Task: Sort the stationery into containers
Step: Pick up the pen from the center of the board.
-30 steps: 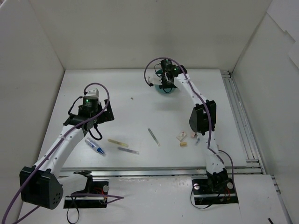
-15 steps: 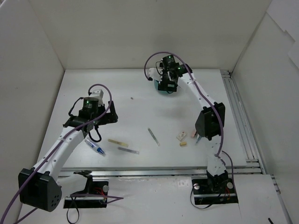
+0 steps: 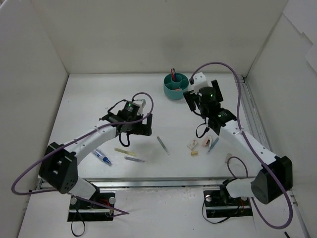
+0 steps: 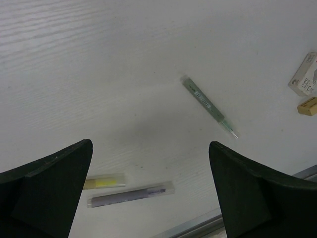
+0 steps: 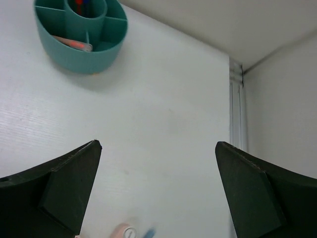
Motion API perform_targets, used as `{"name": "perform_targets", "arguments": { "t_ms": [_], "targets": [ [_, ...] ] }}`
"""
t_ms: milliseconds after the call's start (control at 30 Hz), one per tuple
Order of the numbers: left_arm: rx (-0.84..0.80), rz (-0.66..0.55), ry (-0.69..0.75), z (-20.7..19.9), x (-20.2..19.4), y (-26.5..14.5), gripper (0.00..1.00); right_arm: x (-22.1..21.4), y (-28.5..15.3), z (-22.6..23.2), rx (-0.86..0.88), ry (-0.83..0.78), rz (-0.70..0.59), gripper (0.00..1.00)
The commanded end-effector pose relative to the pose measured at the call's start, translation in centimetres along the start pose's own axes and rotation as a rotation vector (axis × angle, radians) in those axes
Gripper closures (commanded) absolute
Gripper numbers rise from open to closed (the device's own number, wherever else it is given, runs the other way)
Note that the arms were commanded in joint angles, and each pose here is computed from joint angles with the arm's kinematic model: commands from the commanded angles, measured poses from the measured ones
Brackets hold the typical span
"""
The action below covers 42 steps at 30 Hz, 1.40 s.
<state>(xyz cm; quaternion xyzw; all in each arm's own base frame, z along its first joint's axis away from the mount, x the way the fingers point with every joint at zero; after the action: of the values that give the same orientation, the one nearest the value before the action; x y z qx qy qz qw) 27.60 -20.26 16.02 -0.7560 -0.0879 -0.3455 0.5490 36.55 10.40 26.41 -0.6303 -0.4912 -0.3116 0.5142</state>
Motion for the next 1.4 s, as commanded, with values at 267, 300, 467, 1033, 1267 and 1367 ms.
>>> {"name": "perform_targets", "arguments": {
  "t_ms": [267,300,467,1033,1267,1367],
  "targets": [
    [-0.005,0.158,-0.081,-6.1,0.7,6.4,0.06,-3.4,-5.7,-3.2,-0.354,0.550,-0.077,0.02],
    [0.009,0.199,-0.094,-6.6,-0.1,7.4,0.07,-4.4,-6.1,-3.6,-0.403,0.545,-0.072,0.02],
    [0.051,0.327,-0.214,-7.6,-1.6,9.2,0.19,-4.8,-8.3,-4.7,-0.518,0.513,-0.107,0.02],
    [0.266,0.390,-0.320,-8.0,-2.9,11.5,0.71,-6.4,-9.3,-3.9,-0.514,0.499,-0.106,0.02],
    [0.315,0.375,-0.301,-7.5,-2.3,12.1,0.94,-7.0,-10.2,-2.1,-0.308,0.495,-0.104,0.02],
    [0.303,0.335,-0.291,-7.6,-1.2,11.6,1.00,-7.4,-10.8,-0.9,-0.178,0.528,-0.111,0.02]
  ]
}}
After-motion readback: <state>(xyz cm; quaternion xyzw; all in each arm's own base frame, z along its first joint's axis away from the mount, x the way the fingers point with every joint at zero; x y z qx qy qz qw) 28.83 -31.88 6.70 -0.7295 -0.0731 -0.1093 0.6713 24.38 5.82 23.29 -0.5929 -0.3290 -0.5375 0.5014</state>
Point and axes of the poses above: each gripper's point midway between its finger pads, its own y axis out along the fingers, its own z axis along the line the jaws close on, x = y × z, the point moved 4 cm from there along -y, back along the fingers, and after that the axes turned 11 degrees about y, right-handed, at the moved point
